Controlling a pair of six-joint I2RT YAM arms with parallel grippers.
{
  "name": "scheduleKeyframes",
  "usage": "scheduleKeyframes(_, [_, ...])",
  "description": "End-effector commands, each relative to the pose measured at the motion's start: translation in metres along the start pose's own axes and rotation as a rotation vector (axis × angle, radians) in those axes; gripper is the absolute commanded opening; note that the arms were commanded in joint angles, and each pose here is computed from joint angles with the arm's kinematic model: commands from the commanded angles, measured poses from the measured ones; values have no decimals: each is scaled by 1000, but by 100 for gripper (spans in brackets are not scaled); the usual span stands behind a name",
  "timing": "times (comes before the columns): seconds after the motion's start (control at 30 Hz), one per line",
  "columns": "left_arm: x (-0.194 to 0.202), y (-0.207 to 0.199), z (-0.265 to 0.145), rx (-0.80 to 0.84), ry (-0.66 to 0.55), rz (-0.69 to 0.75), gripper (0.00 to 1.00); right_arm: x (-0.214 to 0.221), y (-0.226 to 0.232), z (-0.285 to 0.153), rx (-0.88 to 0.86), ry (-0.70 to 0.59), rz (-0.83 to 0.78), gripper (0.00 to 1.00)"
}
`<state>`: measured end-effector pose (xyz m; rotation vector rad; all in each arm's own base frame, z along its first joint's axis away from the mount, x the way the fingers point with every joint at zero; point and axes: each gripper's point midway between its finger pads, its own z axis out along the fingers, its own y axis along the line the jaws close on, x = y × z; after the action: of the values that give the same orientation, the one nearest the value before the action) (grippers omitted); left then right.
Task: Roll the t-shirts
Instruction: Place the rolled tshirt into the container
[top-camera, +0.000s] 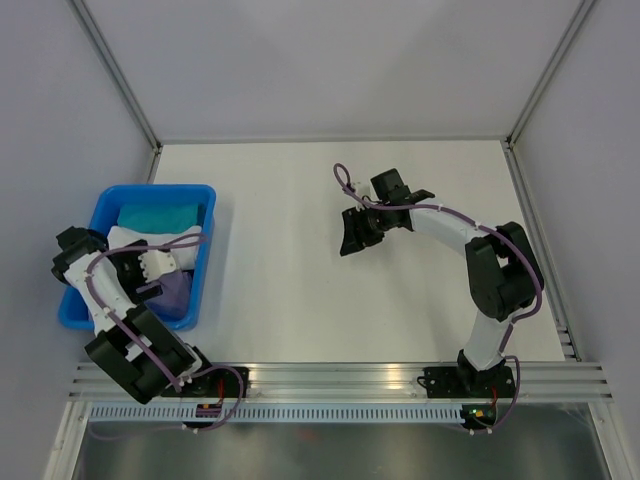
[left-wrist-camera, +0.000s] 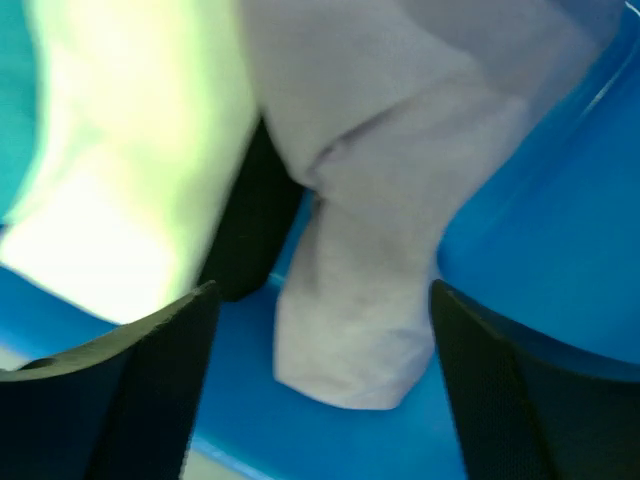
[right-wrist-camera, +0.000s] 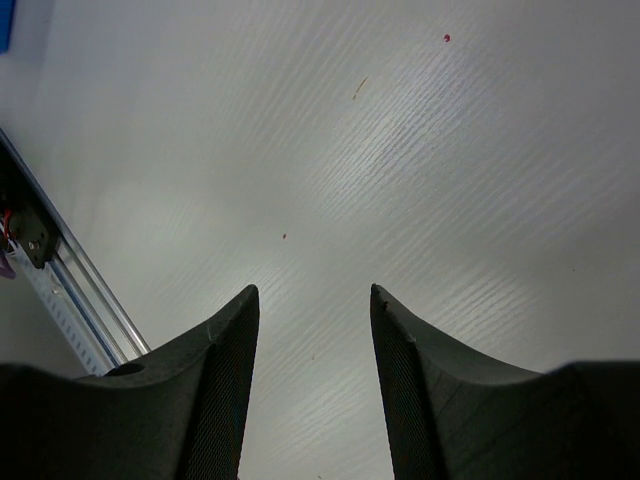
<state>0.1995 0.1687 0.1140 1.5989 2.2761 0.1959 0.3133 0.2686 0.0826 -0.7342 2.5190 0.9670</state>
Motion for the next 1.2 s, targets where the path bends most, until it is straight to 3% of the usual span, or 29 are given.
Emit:
scheduleKeyframes(0.0, [-30, 42, -34, -141, -87, 316, 86, -28, 13, -4, -49, -82, -90, 55])
scheduleKeyframes(0.07, [-33, 42, -43, -171, -112, 98, 77, -37, 18, -8, -57, -116, -98, 54])
scheduleKeyframes(0.1, [-39, 44, -51, -201, -128, 38, 64, -45, 21, -9, -63, -147, -100, 54])
scheduleKeyframes(0.13, [-44, 38, -54, -200, -157, -108, 57, -50, 23, -11, -67, -165, -100, 54])
scheduleKeyframes(0.2, [-55, 35, -58, -202, -204, -249, 41, -62, 28, -12, -80, -210, -93, 53])
scheduleKeyframes(0.23, [-66, 29, -54, -174, -231, -376, 38, -66, 27, -11, -82, -218, -86, 52])
scheduleKeyframes(0.3, [-81, 12, -36, -93, -237, -457, 30, -76, 32, -11, -101, -242, -65, 50])
scheduleKeyframes(0.33, [-90, 4, -30, -68, -246, -574, 30, -77, 30, -7, -106, -236, -52, 49])
scheduleKeyframes(0.4, [-106, -1, -5, -57, -258, -628, 31, -86, 34, -8, -118, -248, -44, 46])
scheduleKeyframes(0.43, [-115, -2, -1, -64, -269, -734, 33, -88, 34, -7, -120, -247, -27, 45])
scheduleKeyframes(0.5, [-127, 11, 8, -114, -290, -754, 38, -92, 36, -9, -116, -253, -23, 44])
scheduleKeyframes(0.63, [-115, 43, 3, -230, -245, -977, 31, -99, 44, -10, -135, -241, 0, 42])
scheduleKeyframes(0.83, [-89, 54, -6, -357, -131, -1031, 25, -99, 55, -7, -121, -226, -6, 39])
scheduleKeyframes(0.97, [-48, 62, -1, -510, 37, -1055, 17, -96, 62, -8, -123, -217, -21, 38])
scheduleKeyframes(1.1, [-40, 60, 17, -512, 70, -1064, 3, -87, 60, -11, -103, -194, -59, 38])
scheduleKeyframes(1.17, [-35, 55, 37, -453, 101, -1079, 2, -83, 60, -11, -102, -183, -67, 38])
